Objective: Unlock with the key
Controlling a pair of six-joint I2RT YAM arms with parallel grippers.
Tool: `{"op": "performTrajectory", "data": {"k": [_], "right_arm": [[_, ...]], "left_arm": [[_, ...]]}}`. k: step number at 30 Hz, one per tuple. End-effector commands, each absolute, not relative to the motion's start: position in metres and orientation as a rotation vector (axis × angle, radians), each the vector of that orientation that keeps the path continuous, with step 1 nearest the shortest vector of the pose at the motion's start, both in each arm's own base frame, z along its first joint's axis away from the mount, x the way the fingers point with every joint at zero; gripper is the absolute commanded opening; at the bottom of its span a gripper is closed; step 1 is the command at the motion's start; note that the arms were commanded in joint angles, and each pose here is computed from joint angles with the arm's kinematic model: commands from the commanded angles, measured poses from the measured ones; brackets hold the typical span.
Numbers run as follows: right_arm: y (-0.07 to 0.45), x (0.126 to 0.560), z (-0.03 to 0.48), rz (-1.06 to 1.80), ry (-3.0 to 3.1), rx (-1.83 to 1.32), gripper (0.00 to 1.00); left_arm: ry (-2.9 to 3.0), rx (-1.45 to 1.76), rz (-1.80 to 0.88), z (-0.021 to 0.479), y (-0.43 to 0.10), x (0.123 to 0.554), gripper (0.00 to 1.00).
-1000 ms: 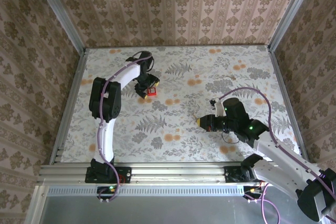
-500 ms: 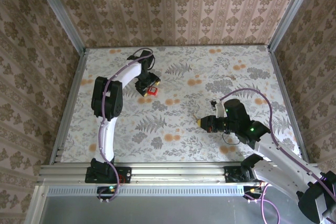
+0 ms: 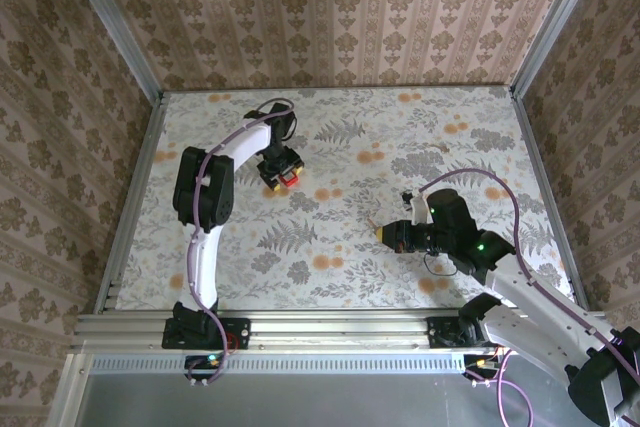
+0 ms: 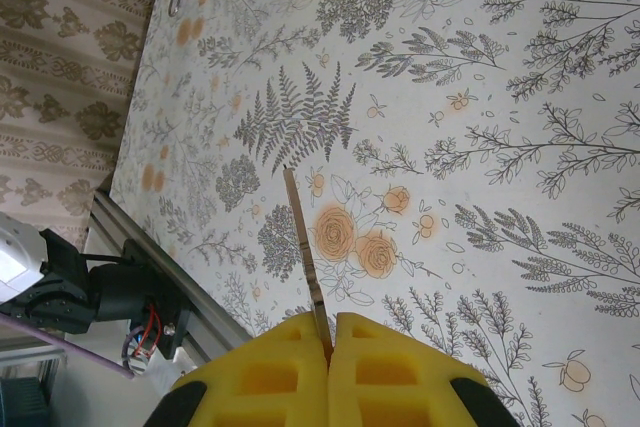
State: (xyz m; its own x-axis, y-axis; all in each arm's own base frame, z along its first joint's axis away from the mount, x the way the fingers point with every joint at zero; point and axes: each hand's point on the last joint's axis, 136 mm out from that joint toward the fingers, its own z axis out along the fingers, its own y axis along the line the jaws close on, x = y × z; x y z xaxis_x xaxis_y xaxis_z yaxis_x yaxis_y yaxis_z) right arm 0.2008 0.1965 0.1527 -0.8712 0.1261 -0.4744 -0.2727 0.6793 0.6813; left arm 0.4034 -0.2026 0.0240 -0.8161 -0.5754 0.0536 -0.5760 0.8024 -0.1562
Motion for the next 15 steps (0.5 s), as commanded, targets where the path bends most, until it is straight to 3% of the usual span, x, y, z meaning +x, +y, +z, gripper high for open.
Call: {"op": "performTrajectory", "data": {"k": [1, 6, 9, 15], "right_arm": [[0.192, 0.194, 0.148, 1.059, 2.414, -0.112, 0.0], [0.191, 0.194, 0.15, 1.061, 2.408, -0.109, 0.0], [0.193, 0.196, 0.153, 1.074, 2.394, -0.109, 0.0], [0.2, 0.206, 0.159, 1.089, 2.374, -0.104, 0.0]], "left_arm": [[-2.936, 0.922, 0.287, 0.015, -0.21, 0.393, 0.56], [-2.922, 0.911, 0.362, 0.013, -0.218, 0.394, 0.36], [-2.941, 0.905, 0.481, 0.017, -0.226, 0.399, 0.2], [-2.96, 0.887, 0.814, 0.05, -0.248, 0.401, 0.16]]}}
